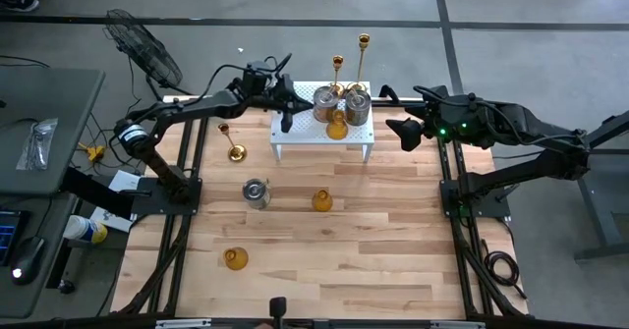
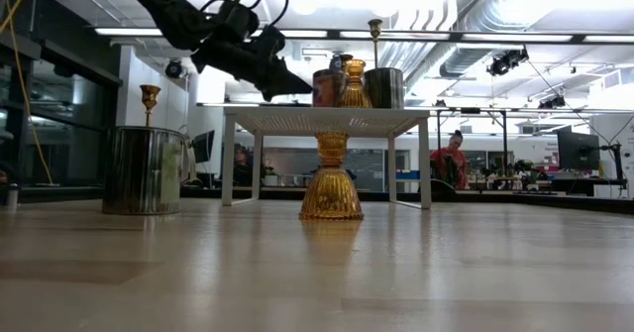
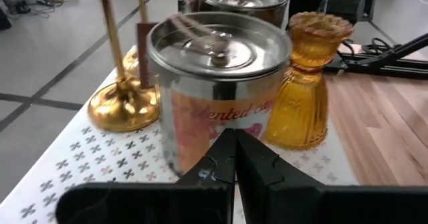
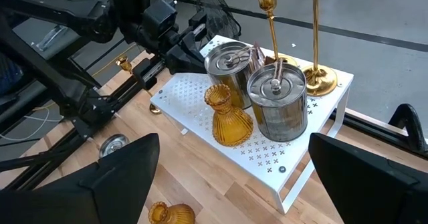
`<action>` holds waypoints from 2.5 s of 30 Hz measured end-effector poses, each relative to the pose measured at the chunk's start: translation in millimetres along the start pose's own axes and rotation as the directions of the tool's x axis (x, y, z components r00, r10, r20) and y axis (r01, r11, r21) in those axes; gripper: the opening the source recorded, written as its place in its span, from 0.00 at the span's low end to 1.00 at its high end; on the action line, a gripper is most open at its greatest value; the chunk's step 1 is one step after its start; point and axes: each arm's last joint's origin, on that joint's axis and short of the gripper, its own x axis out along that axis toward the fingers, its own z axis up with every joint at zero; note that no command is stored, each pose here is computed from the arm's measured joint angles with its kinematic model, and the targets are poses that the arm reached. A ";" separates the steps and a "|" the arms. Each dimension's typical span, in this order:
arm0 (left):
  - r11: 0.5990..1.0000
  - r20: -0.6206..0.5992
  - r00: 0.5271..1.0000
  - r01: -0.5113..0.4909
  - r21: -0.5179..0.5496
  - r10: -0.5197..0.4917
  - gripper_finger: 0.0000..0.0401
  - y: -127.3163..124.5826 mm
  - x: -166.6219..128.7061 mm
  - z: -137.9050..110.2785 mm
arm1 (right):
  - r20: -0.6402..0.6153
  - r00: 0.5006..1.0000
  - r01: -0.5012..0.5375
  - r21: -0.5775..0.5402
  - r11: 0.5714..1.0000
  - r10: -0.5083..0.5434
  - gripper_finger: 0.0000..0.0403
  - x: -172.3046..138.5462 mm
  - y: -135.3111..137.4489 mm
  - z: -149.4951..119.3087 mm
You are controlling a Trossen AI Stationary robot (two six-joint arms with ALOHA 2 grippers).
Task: Pick & Place candle stick holders
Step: Put the orange and silver scented candle on the shelf, then put the gold candle holder on the shelf
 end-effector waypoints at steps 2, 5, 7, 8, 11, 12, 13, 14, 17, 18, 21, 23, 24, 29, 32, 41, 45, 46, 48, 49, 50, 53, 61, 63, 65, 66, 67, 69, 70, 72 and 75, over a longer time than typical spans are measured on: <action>1.000 0.004 1.000 0.007 0.005 -0.007 0.00 -2.2 1.3 0.8 | 0.000 1.000 0.000 0.000 1.000 0.000 0.93 0.0 0.0 0.0; 1.000 0.003 1.000 -0.008 0.011 0.008 0.00 -5.3 3.6 1.7 | 0.000 1.000 0.000 0.000 1.000 0.000 0.93 0.0 0.0 0.0; 1.000 0.002 1.000 -0.017 0.010 0.017 0.00 -4.9 3.5 1.7 | 0.000 1.000 0.000 0.000 1.000 0.000 0.93 0.0 0.0 0.0; 1.000 0.003 1.000 -0.018 0.010 0.018 0.00 -4.6 3.3 1.7 | 0.000 1.000 0.000 0.000 1.000 0.000 0.93 0.0 0.0 0.0; 1.000 0.004 1.000 -0.018 0.009 0.018 0.00 -4.4 3.1 1.8 | 0.000 1.000 0.000 0.000 1.000 0.000 0.93 0.0 0.0 0.0; 1.000 0.005 1.000 -0.015 0.009 0.015 0.00 -4.5 3.1 1.9 | 0.000 1.000 0.000 0.000 1.000 0.000 0.93 0.0 0.0 0.0; 1.000 0.007 1.000 -0.012 0.010 0.012 0.00 -4.6 3.2 2.1 | 0.000 1.000 0.000 0.000 1.000 0.000 0.93 0.0 0.0 0.0; 1.000 0.009 1.000 -0.012 0.010 0.012 0.00 -4.7 3.2 2.4 | 0.000 1.000 0.000 0.000 1.000 0.000 0.93 0.0 0.0 0.0; 1.000 0.013 1.000 -0.010 0.001 0.010 0.00 -4.7 3.2 2.7 | 0.000 1.000 0.000 0.000 1.000 0.000 0.93 0.0 0.0 0.0; 1.000 0.014 1.000 -0.011 0.002 0.011 0.00 -4.7 3.2 2.9 | 0.000 1.000 0.000 -0.001 1.000 0.000 0.93 0.0 0.0 0.0; 1.000 0.013 1.000 -0.022 0.000 0.022 0.00 -4.4 3.1 3.0 | 0.000 1.000 0.000 -0.002 1.000 0.000 0.93 0.0 0.0 0.0; 0.999 0.010 0.999 -0.039 -0.007 0.039 0.00 -3.3 2.7 2.8 | 0.000 1.000 0.000 -0.002 1.000 0.000 0.93 0.0 0.0 0.0; 0.999 0.009 0.999 -0.040 -0.011 0.040 0.00 -3.1 2.7 2.6 | -0.001 1.000 0.000 -0.003 1.000 0.000 0.93 0.0 0.0 0.0; 0.998 -0.009 0.999 -0.044 -0.042 0.044 0.00 -3.4 2.4 1.1 | -0.001 1.000 0.000 -0.009 1.000 0.000 0.93 0.0 0.0 0.0; 0.998 -0.007 0.999 -0.045 -0.048 0.045 0.00 -3.6 1.8 1.7 | -0.005 1.000 0.003 -0.014 1.000 -0.003 0.93 0.0 -0.4 -0.5; 0.991 -0.009 0.993 -0.116 -0.069 0.116 0.00 -2.5 -14.6 11.9 | -0.017 1.000 0.013 -0.023 1.000 -0.013 0.93 0.0 -1.4 -1.8; 0.987 0.018 0.988 -0.149 -0.059 0.150 0.00 -1.4 -30.2 22.7 | -0.017 1.000 0.013 -0.023 1.000 -0.013 0.93 0.0 -1.4 -1.7; 0.985 0.020 0.986 -0.161 -0.061 0.163 0.00 -0.4 -34.1 24.4 | -0.017 1.000 0.013 -0.023 1.000 -0.013 0.93 0.0 -1.4 -1.7; 0.979 -0.002 0.982 -0.188 -0.075 0.188 0.00 0.5 -42.9 25.3 | -0.017 1.000 0.013 -0.023 1.000 -0.013 0.93 0.1 -1.4 -1.8; 0.977 -0.004 0.980 -0.200 -0.075 0.200 0.00 -0.7 -46.5 27.2 | -0.017 1.000 0.013 -0.023 1.000 -0.013 0.93 0.1 -1.3 -1.8; 0.974 -0.004 0.976 -0.215 -0.074 0.216 0.00 -2.5 -50.3 30.1 | -0.019 1.000 0.011 -0.023 1.000 -0.011 0.93 0.1 -1.3 -1.8; 0.957 -0.044 0.960 -0.278 -0.086 0.276 0.00 -10.0 -64.3 35.4 | -0.030 1.000 -0.003 -0.031 1.000 0.002 0.93 0.1 -0.9 -2.1; 0.891 -0.111 0.908 -0.418 -0.177 0.404 0.00 -35.1 -109.6 50.2 | -0.052 0.998 -0.031 -0.074 0.997 0.028 0.93 0.0 -0.2 -2.8; 0.873 -0.128 0.897 -0.441 -0.209 0.423 0.00 -42.1 -121.0 52.2 | -0.052 0.998 -0.031 -0.075 0.997 0.028 0.93 0.0 -0.2 -2.8; 0.862 -0.144 0.889 -0.457 -0.218 0.435 0.00 -47.9 -130.0 53.1 | -0.051 0.998 -0.033 -0.088 0.996 0.028 0.93 0.0 -0.1 -2.8; 0.858 -0.158 0.886 -0.462 -0.224 0.436 0.00 -50.8 -134.1 52.6 | -0.052 0.998 -0.033 -0.097 0.995 0.028 0.93 0.0 -0.2 -2.8; 0.852 -0.168 0.882 -0.470 -0.233 0.441 0.00 -53.7 -138.4 52.6 | -0.052 0.998 -0.033 -0.100 0.994 0.028 0.93 0.0 -0.2 -2.8; 0.833 -0.173 0.870 -0.492 -0.254 0.462 0.00 -58.1 -146.0 53.8 | -0.052 0.998 -0.034 -0.112 0.993 0.029 0.93 0.0 -0.1 -2.8; 0.818 -0.184 0.862 -0.507 -0.271 0.473 0.00 -60.3 -149.7 53.4 | -0.054 0.998 -0.037 -0.125 0.991 0.031 0.93 0.0 -0.1 -2.8; 0.779 -0.215 0.835 -0.550 -0.302 0.507 0.00 -64.2 -157.0 51.8 | -0.056 0.998 -0.041 -0.149 0.988 0.033 0.93 0.0 0.0 -2.9; 0.696 -0.266 0.770 -0.638 -0.330 0.580 0.00 -69.0 -168.0 48.8 | -0.056 0.998 -0.041 -0.152 0.988 0.033 0.93 0.0 0.0 -2.9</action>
